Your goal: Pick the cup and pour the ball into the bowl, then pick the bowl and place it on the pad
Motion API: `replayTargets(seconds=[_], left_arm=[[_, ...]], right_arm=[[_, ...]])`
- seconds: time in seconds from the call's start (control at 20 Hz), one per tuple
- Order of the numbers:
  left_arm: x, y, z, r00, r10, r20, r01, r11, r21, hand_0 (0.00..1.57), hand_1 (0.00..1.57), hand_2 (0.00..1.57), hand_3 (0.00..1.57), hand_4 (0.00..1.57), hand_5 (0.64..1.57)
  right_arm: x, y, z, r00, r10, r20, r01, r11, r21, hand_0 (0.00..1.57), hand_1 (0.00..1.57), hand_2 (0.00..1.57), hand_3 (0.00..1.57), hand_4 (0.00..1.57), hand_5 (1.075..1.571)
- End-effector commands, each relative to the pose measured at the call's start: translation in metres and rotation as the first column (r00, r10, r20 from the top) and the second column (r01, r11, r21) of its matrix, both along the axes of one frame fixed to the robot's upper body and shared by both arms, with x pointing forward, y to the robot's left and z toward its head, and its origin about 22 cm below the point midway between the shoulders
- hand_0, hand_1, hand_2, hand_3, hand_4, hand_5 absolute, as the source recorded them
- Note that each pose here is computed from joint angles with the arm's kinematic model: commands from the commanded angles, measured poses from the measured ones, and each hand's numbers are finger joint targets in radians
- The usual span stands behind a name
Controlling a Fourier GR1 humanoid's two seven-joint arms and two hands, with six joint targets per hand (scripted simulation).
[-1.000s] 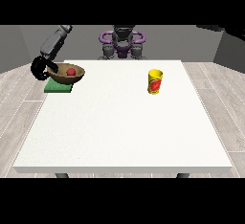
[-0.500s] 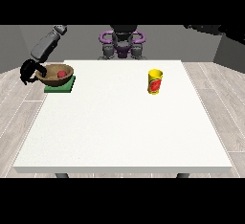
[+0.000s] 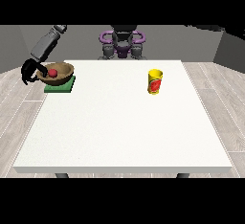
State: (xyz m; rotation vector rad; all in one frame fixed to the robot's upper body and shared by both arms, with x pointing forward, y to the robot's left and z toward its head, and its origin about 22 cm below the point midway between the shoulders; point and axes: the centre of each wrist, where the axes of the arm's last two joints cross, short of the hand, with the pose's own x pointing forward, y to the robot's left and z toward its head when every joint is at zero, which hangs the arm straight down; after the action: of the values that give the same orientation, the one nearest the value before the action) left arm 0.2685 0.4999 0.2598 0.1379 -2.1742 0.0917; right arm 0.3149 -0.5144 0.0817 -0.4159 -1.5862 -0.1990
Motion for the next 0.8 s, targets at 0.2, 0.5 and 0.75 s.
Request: replayTargets(seconds=[0.2, 0.5, 0.75], left_arm=[[-0.003, 0.007, 0.005, 0.995, -0.019, -0.103, 0.018, 1.000, -0.008, 0.00, 0.00, 0.00, 0.00, 0.67, 1.556], [0.002, 0.017, -0.025, 0.988, 0.030, -0.153, -0.031, 1.000, -0.006, 0.00, 0.00, 0.00, 0.00, 0.66, 1.541], [-0.005, 0.011, -0.019, 0.993, -0.010, -0.118, 0.011, 1.000, 0.006, 0.00, 0.00, 0.00, 0.00, 0.65, 1.546]], right_arm=[[0.002, 0.016, -0.030, 0.987, 0.018, -0.162, -0.017, 1.000, 0.010, 1.57, 1.57, 1.57, 1.09, 0.98, 1.565], [-0.002, -0.002, -0.008, 0.976, -0.059, -0.211, 0.089, 0.986, 0.139, 1.57, 1.57, 1.57, 1.37, 0.62, 1.562], [-0.020, -0.021, -0.005, 0.971, -0.096, -0.221, 0.113, 0.991, 0.065, 0.00, 0.00, 0.00, 0.00, 0.00, 1.503]])
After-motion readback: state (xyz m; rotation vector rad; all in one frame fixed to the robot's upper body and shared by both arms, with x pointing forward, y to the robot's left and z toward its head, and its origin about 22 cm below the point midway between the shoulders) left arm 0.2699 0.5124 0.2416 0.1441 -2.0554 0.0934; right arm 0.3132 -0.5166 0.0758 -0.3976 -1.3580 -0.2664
